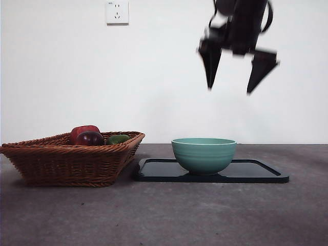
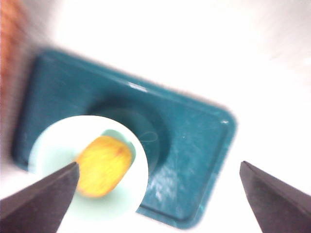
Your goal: Pick up the wifruite, put it on the bowl, pick up the plate, put it on desk
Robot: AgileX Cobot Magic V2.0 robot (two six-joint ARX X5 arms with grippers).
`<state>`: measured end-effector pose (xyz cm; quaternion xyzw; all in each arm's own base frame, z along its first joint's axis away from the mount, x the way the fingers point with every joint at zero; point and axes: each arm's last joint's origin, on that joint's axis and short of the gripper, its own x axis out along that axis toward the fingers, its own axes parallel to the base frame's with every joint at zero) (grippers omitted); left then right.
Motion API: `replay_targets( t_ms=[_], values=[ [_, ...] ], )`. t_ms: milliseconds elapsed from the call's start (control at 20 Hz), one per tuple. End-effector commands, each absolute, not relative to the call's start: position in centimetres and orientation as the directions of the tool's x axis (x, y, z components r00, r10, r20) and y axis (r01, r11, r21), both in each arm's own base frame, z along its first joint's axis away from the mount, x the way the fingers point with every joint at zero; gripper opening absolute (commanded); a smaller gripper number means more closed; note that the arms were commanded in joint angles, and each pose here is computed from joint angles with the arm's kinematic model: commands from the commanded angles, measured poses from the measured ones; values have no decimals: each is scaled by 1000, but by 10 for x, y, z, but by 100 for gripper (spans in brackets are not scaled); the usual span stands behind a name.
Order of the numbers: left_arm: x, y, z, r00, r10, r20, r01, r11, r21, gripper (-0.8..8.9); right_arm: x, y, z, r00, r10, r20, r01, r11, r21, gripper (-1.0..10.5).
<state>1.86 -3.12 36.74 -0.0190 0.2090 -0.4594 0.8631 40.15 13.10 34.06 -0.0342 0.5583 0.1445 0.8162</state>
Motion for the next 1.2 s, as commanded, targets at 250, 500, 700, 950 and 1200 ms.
replay_targets(
  t_ms=[250, 500, 700, 950, 1200],
  values=[
    [18, -31, 371, 483, -813, -326, 799, 561, -217, 577, 306, 121, 418, 432, 224, -874, -320, 944, 84, 601],
    [18, -31, 371, 483, -813, -326, 799, 561, -217, 577, 216, 98, 432, 458, 253, -852, -361, 929, 82, 600],
    [18, -31, 371, 483, -813, -326, 799, 561, -217, 577, 141, 74, 433, 504, 313, -805, -386, 916, 115, 600],
    [18, -31, 371, 483, -813, -326, 799, 561, -217, 577, 76, 43, 414, 554, 364, -749, -386, 909, 156, 600],
    [18, -31, 371, 483, -813, -324, 799, 561, -217, 577, 28, 17, 383, 604, 392, -694, -397, 903, 164, 600]
  ],
)
